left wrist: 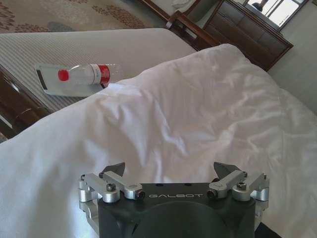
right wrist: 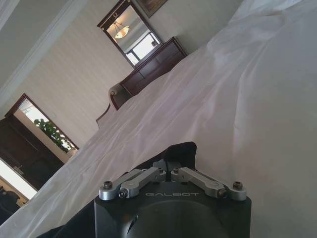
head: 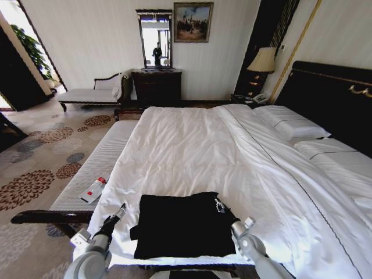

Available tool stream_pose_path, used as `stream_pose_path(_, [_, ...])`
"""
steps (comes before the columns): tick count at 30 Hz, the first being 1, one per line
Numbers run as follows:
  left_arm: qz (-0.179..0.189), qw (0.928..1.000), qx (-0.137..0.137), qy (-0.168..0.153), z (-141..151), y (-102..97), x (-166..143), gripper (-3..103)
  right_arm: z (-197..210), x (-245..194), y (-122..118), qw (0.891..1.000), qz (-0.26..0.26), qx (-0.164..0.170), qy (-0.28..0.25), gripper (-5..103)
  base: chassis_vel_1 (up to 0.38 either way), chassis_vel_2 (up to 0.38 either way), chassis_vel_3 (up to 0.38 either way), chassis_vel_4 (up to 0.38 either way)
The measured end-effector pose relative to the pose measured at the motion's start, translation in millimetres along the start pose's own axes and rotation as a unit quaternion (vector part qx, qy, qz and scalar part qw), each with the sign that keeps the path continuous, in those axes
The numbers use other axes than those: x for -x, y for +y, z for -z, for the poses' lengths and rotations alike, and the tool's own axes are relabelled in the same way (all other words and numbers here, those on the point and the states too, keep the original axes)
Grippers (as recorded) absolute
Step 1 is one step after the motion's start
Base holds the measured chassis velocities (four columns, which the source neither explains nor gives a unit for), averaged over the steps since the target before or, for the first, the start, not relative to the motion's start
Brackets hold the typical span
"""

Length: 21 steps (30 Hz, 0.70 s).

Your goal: Fold the clothes on the bed.

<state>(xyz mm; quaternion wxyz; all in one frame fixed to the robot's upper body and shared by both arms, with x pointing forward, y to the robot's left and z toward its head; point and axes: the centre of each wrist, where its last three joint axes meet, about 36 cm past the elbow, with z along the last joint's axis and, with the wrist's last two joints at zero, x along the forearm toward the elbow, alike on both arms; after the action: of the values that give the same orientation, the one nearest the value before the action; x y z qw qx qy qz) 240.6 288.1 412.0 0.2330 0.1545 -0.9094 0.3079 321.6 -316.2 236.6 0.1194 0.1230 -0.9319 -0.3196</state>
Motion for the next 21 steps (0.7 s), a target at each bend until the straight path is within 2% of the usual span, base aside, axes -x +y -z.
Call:
stream_pose_path(10, [0.004,1.0,0.002,0.001,-5,1.3,-2,100,12,-9,19,0.999,-0.034,0.01,-0.034,0,0.0,0.0,0.0,0.0])
stream_pose_path(17, [0.004,1.0,0.002,0.002,-6,0.6,-2,100,9,-13,25,0.999,-0.039,0.005,-0.03,0,0.0,0.0,0.0,0.0])
stream_pose_path(21, [0.007,1.0,0.002,0.002,-7,2.9,-4,100,5,-18,24,0.998,-0.061,-0.005,-0.01,0,0.0,0.0,0.0,0.0])
